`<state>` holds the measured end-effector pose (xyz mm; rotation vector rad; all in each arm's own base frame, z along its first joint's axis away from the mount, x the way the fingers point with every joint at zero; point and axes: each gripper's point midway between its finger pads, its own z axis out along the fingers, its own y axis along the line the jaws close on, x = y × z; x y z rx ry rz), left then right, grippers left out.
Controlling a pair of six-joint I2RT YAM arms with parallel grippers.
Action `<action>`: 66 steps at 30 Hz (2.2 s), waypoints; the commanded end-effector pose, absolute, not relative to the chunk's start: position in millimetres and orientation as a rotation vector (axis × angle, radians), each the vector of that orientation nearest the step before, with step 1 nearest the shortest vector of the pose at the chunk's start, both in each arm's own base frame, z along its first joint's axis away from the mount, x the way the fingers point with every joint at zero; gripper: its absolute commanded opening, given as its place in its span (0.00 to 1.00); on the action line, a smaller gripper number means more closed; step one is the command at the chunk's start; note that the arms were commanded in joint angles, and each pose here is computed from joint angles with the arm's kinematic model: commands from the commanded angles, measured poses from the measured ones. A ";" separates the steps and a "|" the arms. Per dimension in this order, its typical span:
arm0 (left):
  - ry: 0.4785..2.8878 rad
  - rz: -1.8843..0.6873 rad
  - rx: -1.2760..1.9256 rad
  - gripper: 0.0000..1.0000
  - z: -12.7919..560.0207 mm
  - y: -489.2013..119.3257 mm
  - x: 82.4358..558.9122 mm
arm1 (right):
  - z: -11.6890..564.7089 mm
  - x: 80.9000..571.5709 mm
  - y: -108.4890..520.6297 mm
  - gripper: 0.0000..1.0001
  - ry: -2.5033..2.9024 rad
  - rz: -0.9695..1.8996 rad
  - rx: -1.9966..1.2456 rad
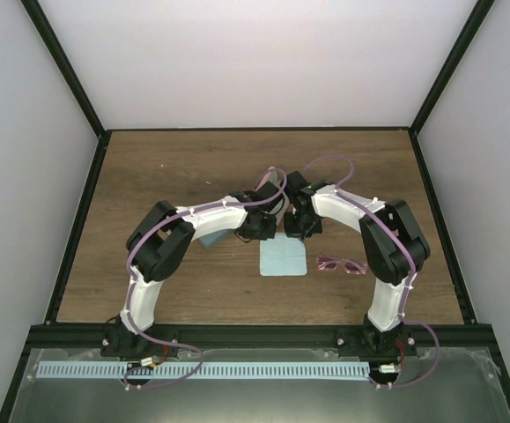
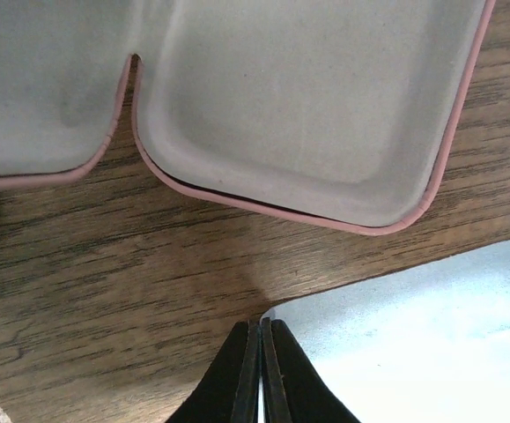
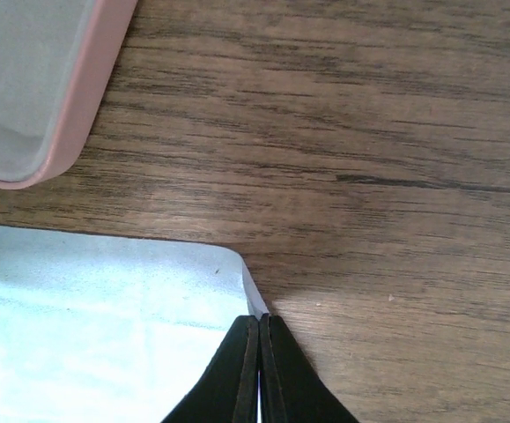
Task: Organize the sunglasses
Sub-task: Adjust the glasses cleaning cloth at the center of the board, then fold the glasses cleaning cloth at the center of the board.
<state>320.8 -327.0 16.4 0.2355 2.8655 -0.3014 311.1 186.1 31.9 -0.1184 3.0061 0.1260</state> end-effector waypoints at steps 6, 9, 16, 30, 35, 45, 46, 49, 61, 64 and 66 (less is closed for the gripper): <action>2.915 -0.231 0.302 0.04 -8.8 -317.9 315.2 | 33.0 314.8 191.2 0.01 3.000 0.162 -0.137; 2.889 -0.211 0.306 0.04 -1.4 -315.3 318.9 | 38.6 317.1 194.4 0.01 2.986 0.187 -0.139; 2.848 -0.225 0.304 0.04 19.5 -313.5 319.8 | 54.9 319.4 199.3 0.01 2.956 0.238 -0.125; 2.830 -0.243 0.307 0.04 39.0 -313.9 316.4 | 64.6 307.2 199.9 0.01 2.959 0.300 -0.117; 2.808 -0.277 0.310 0.04 52.3 -317.4 316.5 | 63.0 301.6 199.2 0.01 2.971 0.312 -0.121; 2.820 -0.311 0.339 0.04 55.3 -320.5 303.3 | 67.2 294.4 198.5 0.01 2.968 0.331 -0.133; 2.823 -0.311 0.342 0.04 54.5 -320.2 301.7 | 68.1 293.8 198.5 0.01 2.966 0.334 -0.134; 2.831 -0.307 0.356 0.04 52.4 -319.3 297.2 | 69.4 289.7 198.4 0.01 2.969 0.348 -0.136; 2.821 -0.283 0.343 0.04 57.9 -310.8 291.5 | 64.5 269.1 192.7 0.01 2.993 0.354 -0.151; 2.822 -0.292 0.344 0.04 59.3 -310.5 289.3 | 63.3 265.9 191.6 0.01 2.997 0.356 -0.158; 2.824 -0.303 0.355 0.04 59.7 -312.4 286.3 | 63.9 264.4 191.6 0.01 2.996 0.360 -0.161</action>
